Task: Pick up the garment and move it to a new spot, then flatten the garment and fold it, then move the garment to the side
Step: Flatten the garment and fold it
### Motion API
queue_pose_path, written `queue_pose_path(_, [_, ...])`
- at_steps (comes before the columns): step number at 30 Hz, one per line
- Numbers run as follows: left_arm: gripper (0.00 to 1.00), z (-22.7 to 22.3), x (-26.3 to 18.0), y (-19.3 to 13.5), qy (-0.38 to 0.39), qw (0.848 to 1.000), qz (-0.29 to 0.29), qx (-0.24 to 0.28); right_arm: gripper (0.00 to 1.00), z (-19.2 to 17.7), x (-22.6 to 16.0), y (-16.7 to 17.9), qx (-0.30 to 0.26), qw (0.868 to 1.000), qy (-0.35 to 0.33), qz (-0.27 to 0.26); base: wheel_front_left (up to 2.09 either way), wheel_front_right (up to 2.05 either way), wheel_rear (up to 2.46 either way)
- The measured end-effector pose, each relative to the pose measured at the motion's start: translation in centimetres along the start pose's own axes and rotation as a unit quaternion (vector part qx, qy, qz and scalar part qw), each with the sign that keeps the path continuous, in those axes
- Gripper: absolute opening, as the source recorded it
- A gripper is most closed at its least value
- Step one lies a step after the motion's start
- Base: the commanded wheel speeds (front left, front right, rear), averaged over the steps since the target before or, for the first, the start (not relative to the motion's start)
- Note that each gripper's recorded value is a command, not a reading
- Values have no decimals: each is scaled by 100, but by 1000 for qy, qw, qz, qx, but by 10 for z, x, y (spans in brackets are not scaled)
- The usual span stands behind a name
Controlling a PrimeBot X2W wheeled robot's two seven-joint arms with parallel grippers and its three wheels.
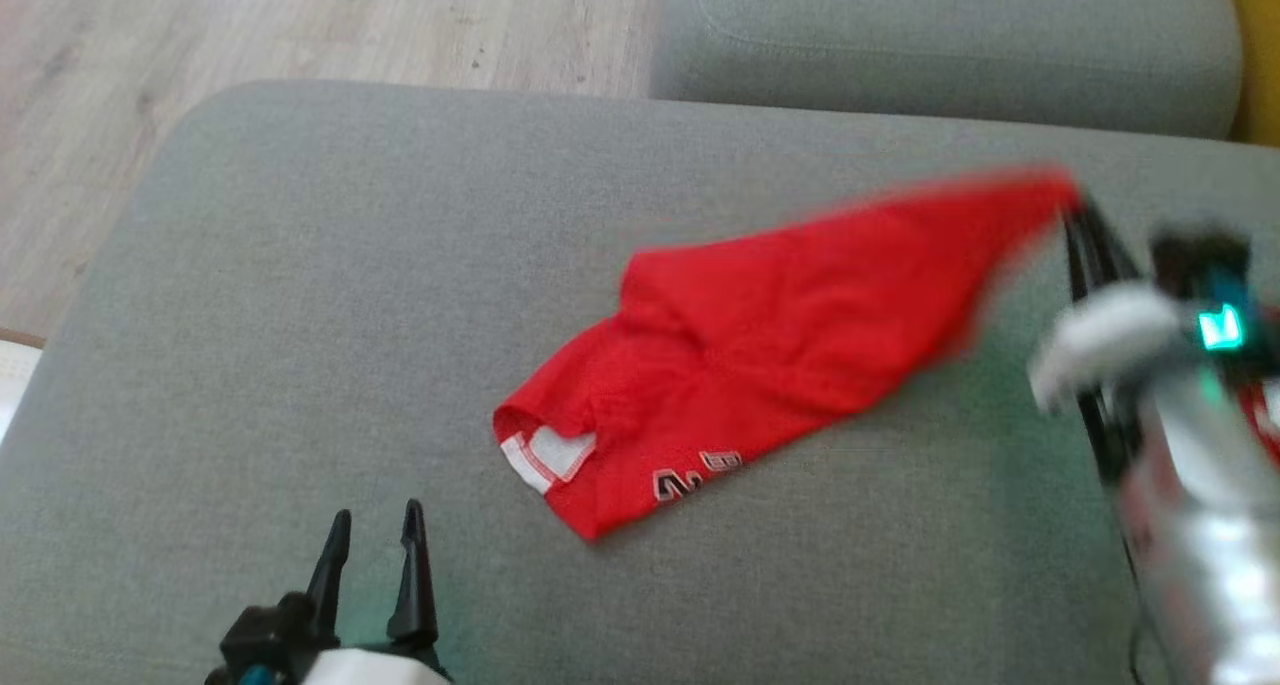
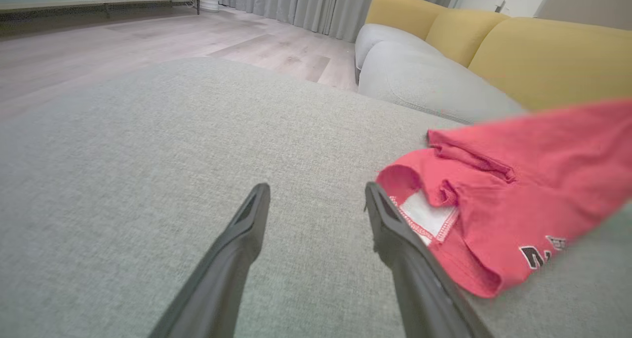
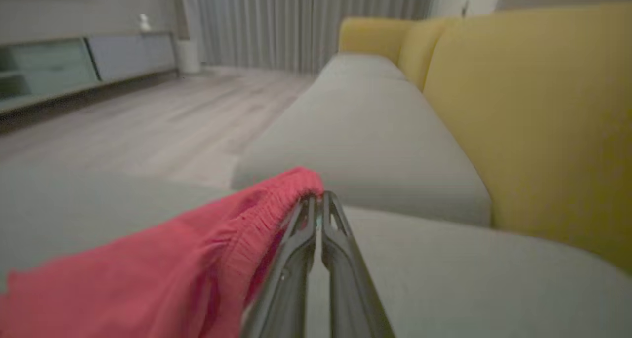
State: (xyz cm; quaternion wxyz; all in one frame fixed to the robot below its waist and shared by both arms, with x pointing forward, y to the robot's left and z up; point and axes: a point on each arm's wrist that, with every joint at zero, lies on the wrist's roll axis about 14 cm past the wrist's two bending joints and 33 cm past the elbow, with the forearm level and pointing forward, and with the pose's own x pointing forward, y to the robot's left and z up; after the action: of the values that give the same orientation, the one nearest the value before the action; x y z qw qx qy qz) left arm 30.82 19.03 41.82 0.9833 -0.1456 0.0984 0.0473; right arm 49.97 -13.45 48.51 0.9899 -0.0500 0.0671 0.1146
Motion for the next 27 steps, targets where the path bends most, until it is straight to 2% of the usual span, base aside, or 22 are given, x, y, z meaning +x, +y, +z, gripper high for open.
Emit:
queue_pose_path(2, [100, 0, 3, -4, 1, 1000, -6, 1, 0, -32, -14, -13, 7, 999, 39, -20, 0, 0, 0])
queue_pose_path(6, [100, -3, 6, -8, 7, 1000, -13, 3, 0, -47, -25, -26, 12, 998, 56, -39, 0, 0, 0])
queue_pose_path(7, [100, -3, 8, -10, 8, 1000, -16, 4, 35, -47, -26, -29, 16, 997, 53, -46, 0, 0, 0])
queue_pose_path(8, [100, -4, 9, -12, 10, 1000, -20, 4, 100, -44, -27, -31, 19, 997, 47, -50, 0, 0, 0])
queue_pose_path(16, [100, -2, 21, -47, 11, 996, -85, 13, 100, 6, -26, -38, 0, 997, -42, -66, 0, 0, 0])
queue_pose_path(22, [100, -18, 25, -83, 38, 988, -146, 13, 100, -17, -47, -22, 18, 998, -31, -60, 0, 0, 0])
queue_pose_path(27, [100, -46, 23, -98, 88, 981, -174, 14, 100, -32, -60, -28, 35, 997, -20, -72, 0, 0, 0])
